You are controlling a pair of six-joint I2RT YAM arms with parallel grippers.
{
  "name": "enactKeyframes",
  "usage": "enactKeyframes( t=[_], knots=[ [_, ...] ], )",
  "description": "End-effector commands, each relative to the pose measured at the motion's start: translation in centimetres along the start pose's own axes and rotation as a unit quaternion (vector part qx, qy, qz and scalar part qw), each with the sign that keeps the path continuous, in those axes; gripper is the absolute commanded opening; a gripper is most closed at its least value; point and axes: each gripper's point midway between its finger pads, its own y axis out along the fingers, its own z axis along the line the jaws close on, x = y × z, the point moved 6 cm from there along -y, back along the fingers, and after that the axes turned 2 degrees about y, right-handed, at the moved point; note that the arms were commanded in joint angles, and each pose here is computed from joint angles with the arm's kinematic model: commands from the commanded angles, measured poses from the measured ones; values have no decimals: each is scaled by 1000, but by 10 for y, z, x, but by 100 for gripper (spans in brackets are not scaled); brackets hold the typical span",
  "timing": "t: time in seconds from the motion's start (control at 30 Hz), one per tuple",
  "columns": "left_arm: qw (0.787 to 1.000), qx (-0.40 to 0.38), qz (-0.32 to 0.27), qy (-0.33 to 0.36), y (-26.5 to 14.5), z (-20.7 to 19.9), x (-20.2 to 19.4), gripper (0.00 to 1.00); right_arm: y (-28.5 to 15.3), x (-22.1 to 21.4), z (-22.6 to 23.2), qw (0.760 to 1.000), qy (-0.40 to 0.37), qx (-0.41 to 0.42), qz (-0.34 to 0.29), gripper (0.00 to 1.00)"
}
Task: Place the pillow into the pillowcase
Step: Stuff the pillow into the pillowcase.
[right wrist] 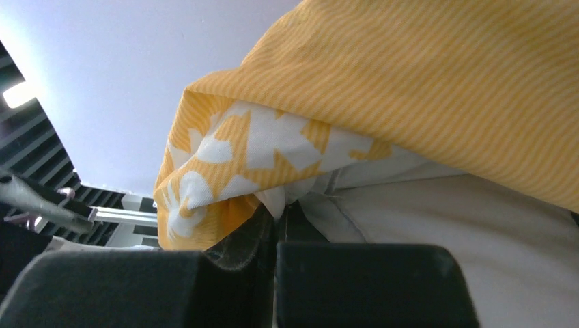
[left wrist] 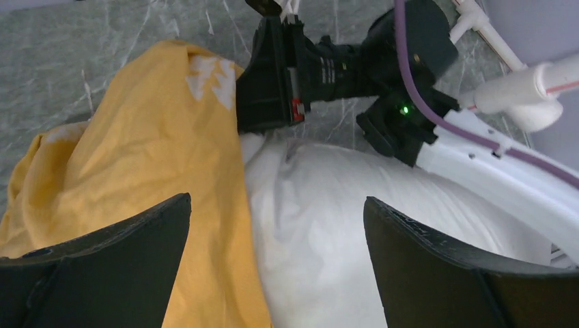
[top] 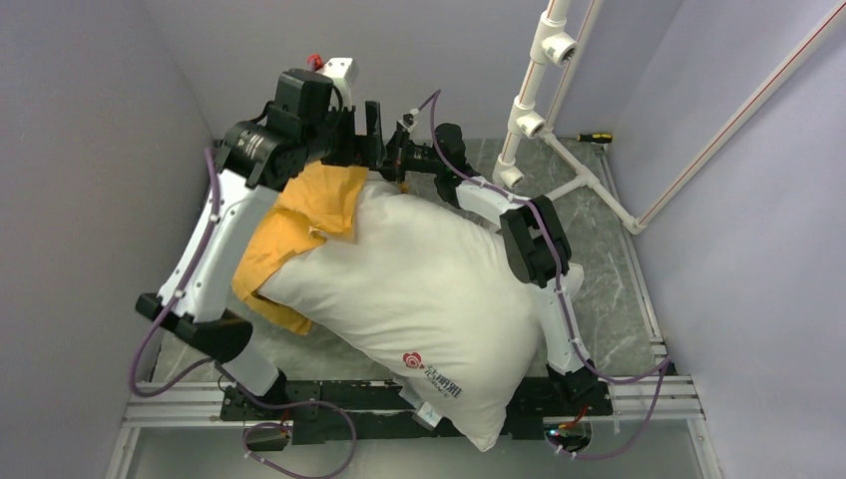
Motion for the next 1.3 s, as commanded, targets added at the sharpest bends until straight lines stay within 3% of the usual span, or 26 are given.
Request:
enactKeyframes(
  t=[0.0, 0.1, 0.27, 0.4, 0.5, 0.57, 0.63, 0.67, 0.7, 0.87, 0.93, 1.07, 1.17, 1.27],
  knots=[
    [998, -57, -17, -24, 5, 4, 26, 99, 0, -15, 49, 996, -65, 54, 41, 0],
    [998, -42, -4, -55, 31, 32, 33, 98, 3, -21, 55, 994, -75, 53, 57, 0],
    [994, -31, 67, -78, 77, 68, 25, 95, 6, -41, 57, 993, -86, 37, 73, 0],
    [986, -72, 111, -97, 110, 79, 10, 94, 7, -51, 55, 993, -86, 30, 81, 0],
    [980, -119, 122, -104, 126, 73, 3, 87, 8, -50, 54, 992, -86, 26, 85, 0],
    [976, -134, 134, -108, 132, 72, -1, 68, 10, -48, 57, 992, -93, 23, 88, 0],
    [976, -136, 140, -99, 135, 74, -3, 39, 11, -46, 62, 990, -101, 21, 91, 0],
    [977, -139, 135, -94, 133, 76, -1, 18, 12, -46, 64, 990, -106, 21, 92, 0],
    [979, -143, 116, -92, 131, 79, 7, 2, 11, -47, 69, 989, -113, 22, 96, 0],
    [975, -96, -57, -193, 101, 129, 63, 0, 0, -59, 78, 984, -136, 3, 111, 0],
    [953, -77, -144, -255, 81, 161, 84, 0, -6, -66, 81, 982, -149, -8, 115, 0],
    [880, -80, -272, -381, 48, 221, 107, 0, -15, -82, 85, 975, -179, -31, 128, 0],
    [848, -69, -320, -416, 34, 256, 115, 0, -21, -95, 82, 968, -196, -58, 145, 0],
    [834, -53, -325, -443, 31, 288, 119, 0, -29, -107, 77, 962, -205, -81, 162, 0]
  ],
)
